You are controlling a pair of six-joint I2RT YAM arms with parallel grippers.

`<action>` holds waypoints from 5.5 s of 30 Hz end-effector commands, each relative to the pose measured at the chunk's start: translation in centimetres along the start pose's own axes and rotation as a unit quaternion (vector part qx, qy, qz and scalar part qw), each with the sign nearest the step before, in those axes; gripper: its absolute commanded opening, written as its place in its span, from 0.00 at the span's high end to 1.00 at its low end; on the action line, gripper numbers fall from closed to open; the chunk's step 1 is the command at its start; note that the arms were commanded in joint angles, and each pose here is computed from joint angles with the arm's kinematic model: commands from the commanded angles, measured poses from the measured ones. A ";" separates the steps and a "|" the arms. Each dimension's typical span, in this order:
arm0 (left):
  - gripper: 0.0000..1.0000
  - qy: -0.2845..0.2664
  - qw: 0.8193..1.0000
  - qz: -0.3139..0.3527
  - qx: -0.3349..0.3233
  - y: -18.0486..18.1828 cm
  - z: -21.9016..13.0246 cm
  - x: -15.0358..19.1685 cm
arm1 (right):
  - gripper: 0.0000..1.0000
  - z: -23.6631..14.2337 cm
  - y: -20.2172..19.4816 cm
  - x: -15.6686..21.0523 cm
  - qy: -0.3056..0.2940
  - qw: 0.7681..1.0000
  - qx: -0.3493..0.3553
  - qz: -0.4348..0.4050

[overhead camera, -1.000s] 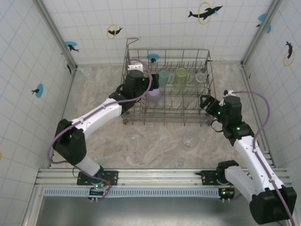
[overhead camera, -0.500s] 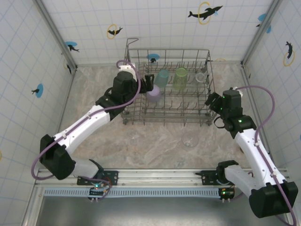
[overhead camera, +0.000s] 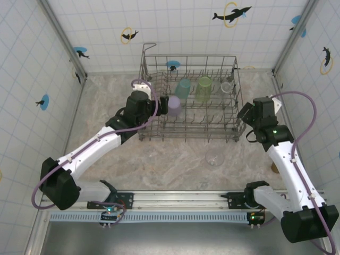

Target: Load the cups into the dish rack

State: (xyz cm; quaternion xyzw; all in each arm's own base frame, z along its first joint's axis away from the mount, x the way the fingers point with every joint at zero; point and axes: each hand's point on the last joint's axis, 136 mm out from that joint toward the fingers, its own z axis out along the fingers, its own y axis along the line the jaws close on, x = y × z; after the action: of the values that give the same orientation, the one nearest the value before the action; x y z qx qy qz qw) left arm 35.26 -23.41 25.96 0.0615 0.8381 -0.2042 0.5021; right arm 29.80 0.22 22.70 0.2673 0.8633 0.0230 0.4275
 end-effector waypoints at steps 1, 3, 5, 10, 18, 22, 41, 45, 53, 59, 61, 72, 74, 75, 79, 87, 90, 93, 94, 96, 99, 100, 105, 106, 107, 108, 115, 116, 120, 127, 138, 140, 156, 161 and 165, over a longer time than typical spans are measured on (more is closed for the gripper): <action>0.03 0.025 1.000 0.011 0.002 0.3 -0.7 1.2 | 0.00 -0.4 -1.8 -0.1 0.008 0.999 0.051 -0.004; 0.03 0.028 0.999 0.012 0.011 0.1 -0.9 1.4 | 0.00 -0.6 -2.5 0.0 0.008 0.998 0.064 0.001; 0.03 0.033 0.999 -0.007 0.018 0.1 -1.2 1.6 | 0.00 -0.7 -3.0 -0.1 0.007 0.997 0.070 0.005; 0.03 0.035 0.997 -0.020 0.072 -1.3 -2.1 2.1 | 0.00 -1.1 -4.3 -0.6 0.018 0.995 0.100 0.013; 0.03 0.003 0.999 -0.008 0.054 -0.4 -3.3 0.6 | 0.00 -0.8 -7.9 1.0 0.059 0.986 0.155 0.012; 0.03 -0.018 0.999 -0.006 0.046 0.1 -4.2 -0.5 | 0.00 -1.1 -10.6 1.0 0.071 0.978 0.196 0.024; 0.03 -0.062 0.996 -0.048 0.052 1.6 -5.9 -2.9 | 0.00 0.3 -16.0 6.0 0.129 0.963 0.218 0.096; 0.03 -0.068 0.996 -0.038 0.050 1.8 -6.1 -3.0 | 0.00 0.6 -17.0 7.2 0.144 0.957 0.231 0.102; 0.03 -0.064 0.996 -0.034 0.047 1.9 -5.9 -2.7 | 0.00 1.7 -17.6 8.9 0.153 0.958 0.224 0.091; 0.03 -0.067 0.996 -0.036 0.052 1.8 -6.0 -2.7 | 0.06 2.4 -18.6 9.7 0.151 0.957 0.230 0.087; 0.03 -0.069 0.996 -0.035 0.050 1.9 -6.1 -2.7 | 0.08 2.6 -18.9 10.1 0.158 0.955 0.237 0.082; 0.03 -0.070 0.996 -0.032 0.037 2.4 -5.8 -2.5 | 0.34 3.8 -19.7 10.9 0.170 0.952 0.244 0.076; 0.03 -0.070 0.996 -0.031 0.035 2.4 -5.8 -2.5 | 0.39 3.9 -19.9 11.1 0.177 0.949 0.248 0.077; 0.03 -0.069 0.997 -0.031 0.035 2.5 -5.8 -2.4 | 0.42 4.0 -20.0 11.1 0.179 0.948 0.251 0.079; 0.03 -0.071 0.997 -0.029 0.030 2.6 -5.8 -2.5 | 0.46 4.3 -20.2 11.4 0.180 0.947 0.253 0.079; 0.03 -0.067 0.997 -0.028 0.024 2.8 -5.5 -2.2 | 0.85 4.8 -20.0 11.2 0.187 0.948 0.245 0.078; 0.03 -0.067 0.997 -0.028 0.021 3.0 -5.5 -2.2 | 0.96 4.7 -19.6 10.4 0.178 0.952 0.235 0.081; 0.03 -0.069 0.997 -0.029 0.017 3.1 -5.5 -2.2 | 0.99 4.4 -18.9 9.4 0.164 0.958 0.220 0.086; 0.03 -0.068 0.997 -0.029 0.016 3.1 -5.5 -2.2 | 0.99 4.3 -18.7 9.0 0.157 0.960 0.214 0.089; 0.03 -0.067 0.997 -0.029 0.015 3.2 -5.4 -2.1 | 0.99 3.9 -18.1 8.0 0.142 0.964 0.201 0.096; 0.03 -0.064 0.997 -0.028 0.013 3.3 -5.2 -1.9 | 0.99 3.5 -17.3 7.2 0.127 0.970 0.182 0.103; 0.03 -0.063 0.998 -0.028 0.011 3.3 -5.1 -1.8 | 1.00 3.3 -17.0 6.8 0.122 0.972 0.175 0.102; 0.03 -0.057 0.998 -0.026 0.007 3.5 -4.7 -1.6 | 1.00 2.4 -16.0 5.1 0.098 0.978 0.154 0.100; 0.03 -0.056 0.998 -0.026 0.006 3.5 -4.7 -1.6 | 1.00 2.4 -15.6 4.7 0.095 0.980 0.144 0.102; 0.03 -0.055 0.998 -0.025 0.005 3.5 -4.7 -1.5 | 1.00 2.3 -15.1 4.3 0.093 0.981 0.133 0.106; 0.03 -0.054 0.998 -0.024 0.004 3.5 -4.6 -1.5 | 1.00 2.3 -14.7 3.9 0.092 0.982 0.124 0.113; 0.03 -0.054 0.998 -0.020 -0.002 3.7 -4.6 -1.5 | 1.00 1.5 -11.6 0.6 0.064 0.984 0.059 0.157; 0.03 -0.054 0.998 -0.021 -0.002 3.7 -4.6 -1.5 | 1.00 1.3 -11.3 0.2 0.057 0.984 0.052 0.162; 0.03 -0.050 0.999 -0.020 -0.003 3.7 -4.4 -1.4 | 1.00 1.1 -9.4 -1.1 0.042 0.983 0.011 0.178; 0.03 -0.049 0.999 -0.019 -0.005 3.8 -4.4 -1.4 | 1.00 1.0 -4.7 -3.4 0.024 0.986 -0.043 0.157; 0.03 -0.058 0.998 -0.014 -0.015 4.3 -4.9 -2.1 | 1.00 0.4 4.9 -4.5 0.009 0.983 -0.163 0.079; 0.03 -0.060 0.998 -0.015 -0.016 4.5 -4.9 -2.1 | 1.00 0.3 6.2 -4.5 0.006 0.981 -0.179 0.068; 0.03 -0.046 0.999 -0.017 0.005 2.5 -3.1 -4.8 | 1.00 -0.8 13.2 -2.2 0.028 0.931 -0.362 0.028; 0.03 -0.024 0.999 -0.038 0.022 1.3 -2.0 -5.9 | 1.00 -2.0 14.9 -1.2 0.030 0.899 -0.437 0.025; 0.02 -0.015 0.996 -0.071 0.042 0.3 -1.3 -6.3 | 1.00 -2.8 16.0 -0.8 0.036 0.875 -0.482 0.022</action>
State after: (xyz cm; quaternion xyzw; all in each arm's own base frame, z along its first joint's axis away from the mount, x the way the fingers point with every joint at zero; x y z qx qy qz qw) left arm 37.39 -21.19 32.22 0.0293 0.8137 -0.2499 0.5240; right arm 35.29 12.26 26.34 0.0990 0.7946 0.4003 0.4456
